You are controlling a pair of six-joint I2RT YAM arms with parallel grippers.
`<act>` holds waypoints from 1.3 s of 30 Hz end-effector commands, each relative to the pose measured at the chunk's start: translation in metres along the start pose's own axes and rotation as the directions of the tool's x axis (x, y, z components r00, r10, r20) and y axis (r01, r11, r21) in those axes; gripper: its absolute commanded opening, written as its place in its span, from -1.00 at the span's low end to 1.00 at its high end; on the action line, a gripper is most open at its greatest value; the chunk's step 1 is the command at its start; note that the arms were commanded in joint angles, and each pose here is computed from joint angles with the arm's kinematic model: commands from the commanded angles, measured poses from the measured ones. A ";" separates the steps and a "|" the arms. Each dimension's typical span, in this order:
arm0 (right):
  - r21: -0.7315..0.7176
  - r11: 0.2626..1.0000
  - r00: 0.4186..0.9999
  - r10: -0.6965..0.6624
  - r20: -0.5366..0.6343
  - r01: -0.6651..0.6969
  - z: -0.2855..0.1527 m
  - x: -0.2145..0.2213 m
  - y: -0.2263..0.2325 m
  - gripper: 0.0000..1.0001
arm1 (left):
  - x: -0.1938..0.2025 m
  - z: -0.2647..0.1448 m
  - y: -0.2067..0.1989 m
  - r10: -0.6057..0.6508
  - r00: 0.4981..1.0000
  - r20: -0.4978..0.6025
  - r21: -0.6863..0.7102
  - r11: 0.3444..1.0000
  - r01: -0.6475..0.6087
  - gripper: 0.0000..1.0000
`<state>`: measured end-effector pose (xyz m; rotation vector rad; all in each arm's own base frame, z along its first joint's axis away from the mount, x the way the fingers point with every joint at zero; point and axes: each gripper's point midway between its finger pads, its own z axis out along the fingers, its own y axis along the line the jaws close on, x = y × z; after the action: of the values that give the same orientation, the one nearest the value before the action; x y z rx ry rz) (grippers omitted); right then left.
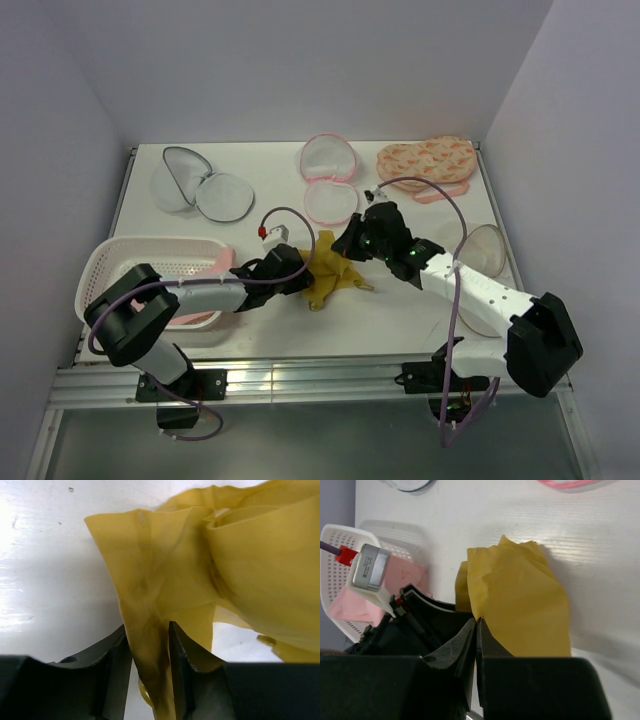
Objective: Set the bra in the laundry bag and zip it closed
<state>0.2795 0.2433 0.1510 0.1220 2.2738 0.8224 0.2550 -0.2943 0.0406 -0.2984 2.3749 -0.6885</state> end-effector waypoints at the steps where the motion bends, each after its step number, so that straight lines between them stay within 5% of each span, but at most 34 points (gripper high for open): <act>1: -0.059 0.998 0.999 0.010 0.043 -0.008 0.005 -0.016 0.032 -0.84 | -0.014 -0.002 -0.034 -0.037 0.998 0.042 0.104 0.994 0.032 -0.20; 25: -0.083 0.995 0.998 0.046 -0.054 -0.050 0.064 0.018 0.050 -0.87 | -0.041 -0.067 0.011 -0.101 0.973 0.207 0.068 0.994 0.089 0.20; 28: -0.084 0.996 0.997 0.034 -0.066 -0.039 0.064 0.022 0.054 -0.74 | -0.046 -0.074 0.008 -0.110 0.969 0.223 0.085 0.992 0.093 0.24; 29: -0.081 0.996 0.997 0.032 -0.065 -0.037 0.064 0.023 0.054 -0.52 | -0.048 -0.075 0.007 -0.105 0.968 0.226 0.089 0.992 0.087 0.27; 35: -0.073 0.997 0.999 0.022 -0.033 -0.024 0.052 0.017 0.053 -0.02 | -0.055 -0.075 -0.003 -0.078 0.968 0.239 0.093 0.994 0.057 0.35; 39: -0.047 0.999 1.000 0.011 -0.006 -0.012 0.042 0.010 0.051 0.08 | -0.055 -0.067 -0.005 -0.040 0.971 0.235 0.065 0.998 0.025 0.38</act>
<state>0.2839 0.3123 0.1179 0.1049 2.3536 0.8917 0.2445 -0.2450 0.1047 -0.4017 2.1501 -0.7268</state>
